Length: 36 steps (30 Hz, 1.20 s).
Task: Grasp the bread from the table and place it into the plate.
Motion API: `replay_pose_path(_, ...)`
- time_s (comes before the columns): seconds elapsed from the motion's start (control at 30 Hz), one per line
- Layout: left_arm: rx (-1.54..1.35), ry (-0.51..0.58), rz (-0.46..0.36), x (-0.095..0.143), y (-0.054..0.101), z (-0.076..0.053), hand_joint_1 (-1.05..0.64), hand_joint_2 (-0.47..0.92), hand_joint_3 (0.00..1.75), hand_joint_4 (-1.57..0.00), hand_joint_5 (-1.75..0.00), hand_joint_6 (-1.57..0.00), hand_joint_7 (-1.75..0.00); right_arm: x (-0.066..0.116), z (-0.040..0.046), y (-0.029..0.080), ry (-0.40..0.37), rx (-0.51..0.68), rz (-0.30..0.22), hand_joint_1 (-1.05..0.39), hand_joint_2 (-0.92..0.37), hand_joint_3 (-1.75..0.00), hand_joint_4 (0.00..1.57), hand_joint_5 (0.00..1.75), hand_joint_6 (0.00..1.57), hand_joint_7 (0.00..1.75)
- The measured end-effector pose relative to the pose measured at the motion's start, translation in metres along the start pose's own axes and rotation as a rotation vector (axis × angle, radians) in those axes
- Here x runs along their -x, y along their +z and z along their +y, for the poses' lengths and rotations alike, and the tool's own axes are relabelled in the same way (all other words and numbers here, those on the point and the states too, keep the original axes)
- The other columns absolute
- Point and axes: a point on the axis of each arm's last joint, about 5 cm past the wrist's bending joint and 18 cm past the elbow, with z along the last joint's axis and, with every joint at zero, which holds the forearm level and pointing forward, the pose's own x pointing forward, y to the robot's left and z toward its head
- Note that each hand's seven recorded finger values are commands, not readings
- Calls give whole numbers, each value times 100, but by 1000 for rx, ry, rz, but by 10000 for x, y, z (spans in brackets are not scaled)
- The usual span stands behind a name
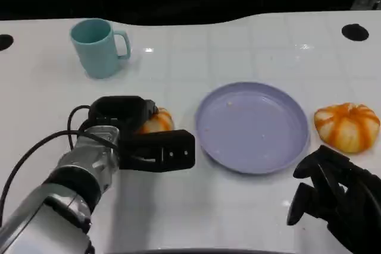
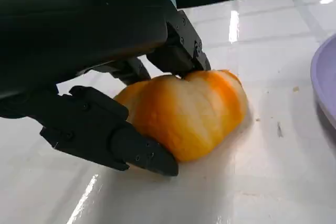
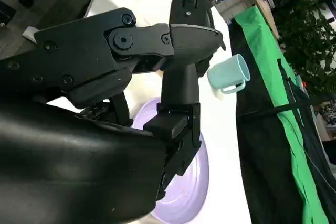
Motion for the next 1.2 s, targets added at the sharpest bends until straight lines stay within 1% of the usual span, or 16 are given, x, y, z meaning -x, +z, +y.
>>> replay_pose_path(0.03,-6,13,-1,2,-3,-6,-27,92,36,-72,-150,-106,-4,2,0,-1,-1,-1,2,-46,-92,-37,64,175,50,160)
replay_pose_path(0.07,-14,28,-5,5,-6,-13,-27,92,34,-72,-164,-102,-31,3,0,-2,-1,-2,3,-46,-92,-37,64,175,50,160)
replay_pose_path(0.13,-24,65,-17,14,-16,-35,-28,92,28,-73,-172,-83,-79,6,-3,-3,-2,-3,6,-46,-92,-38,64,175,50,161)
replay_pose_path(0.17,-24,78,-20,17,-18,-42,-27,92,27,-76,-174,-77,-96,7,-5,-2,-2,-3,6,-46,-92,-38,64,175,50,161)
replay_pose_path(0.37,34,139,-18,9,-20,0,-23,92,29,-80,-175,-71,-111,6,-12,-2,2,-2,7,-46,-92,-36,65,175,50,161)
replay_pose_path(0.43,66,161,-17,1,-13,36,-22,92,28,-81,-175,-67,-123,5,-12,0,1,-1,6,-46,-92,-36,65,175,50,161)
replay_pose_path(0.5,93,186,-19,-6,-3,71,-20,92,24,-83,-175,-58,-150,3,-13,0,1,0,6,-46,-92,-37,65,175,50,161)
replay_pose_path(0.57,114,217,-28,-12,10,106,-18,91,23,-84,-175,-54,-167,1,-14,-1,1,0,7,-45,-92,-37,65,175,50,162)
replay_pose_path(0.67,143,251,-49,-19,30,153,-18,90,26,-88,-175,-54,-172,0,-17,1,1,0,7,-45,-92,-37,66,175,51,162)
replay_pose_path(0.7,155,269,-58,-23,42,178,-18,89,31,-87,-175,-57,-161,-1,-16,2,1,0,7,-45,-92,-38,66,175,50,162)
replay_pose_path(0.77,169,292,-78,-30,73,223,-17,87,34,-86,-175,-59,-155,-3,-17,3,2,0,7,-45,-92,-38,65,175,50,162)
replay_pose_path(0.83,180,309,-94,-38,108,262,-15,81,38,-87,-175,-67,-127,-3,-19,0,4,0,8,-45,-92,-38,65,175,50,162)
replay_pose_path(0.87,184,316,-105,-42,127,279,-18,80,42,-86,-175,-69,-127,-4,-21,-1,3,0,9,-45,-92,-38,65,175,50,162)
replay_pose_path(0.97,194,344,-153,-59,233,352,-20,80,44,-85,-175,-66,-146,-4,-24,-1,2,0,9,-44,-92,-38,65,175,50,162)
replay_pose_path(1.07,196,369,-214,-76,364,418,-18,71,47,-90,-175,-62,-171,-5,-25,1,2,-1,9,-45,-92,-38,65,175,50,162)
replay_pose_path(1.2,195,415,-322,-81,568,448,-21,63,69,-96,-175,-66,-165,-7,-25,-1,2,-2,10,-45,-92,-38,65,175,50,163)
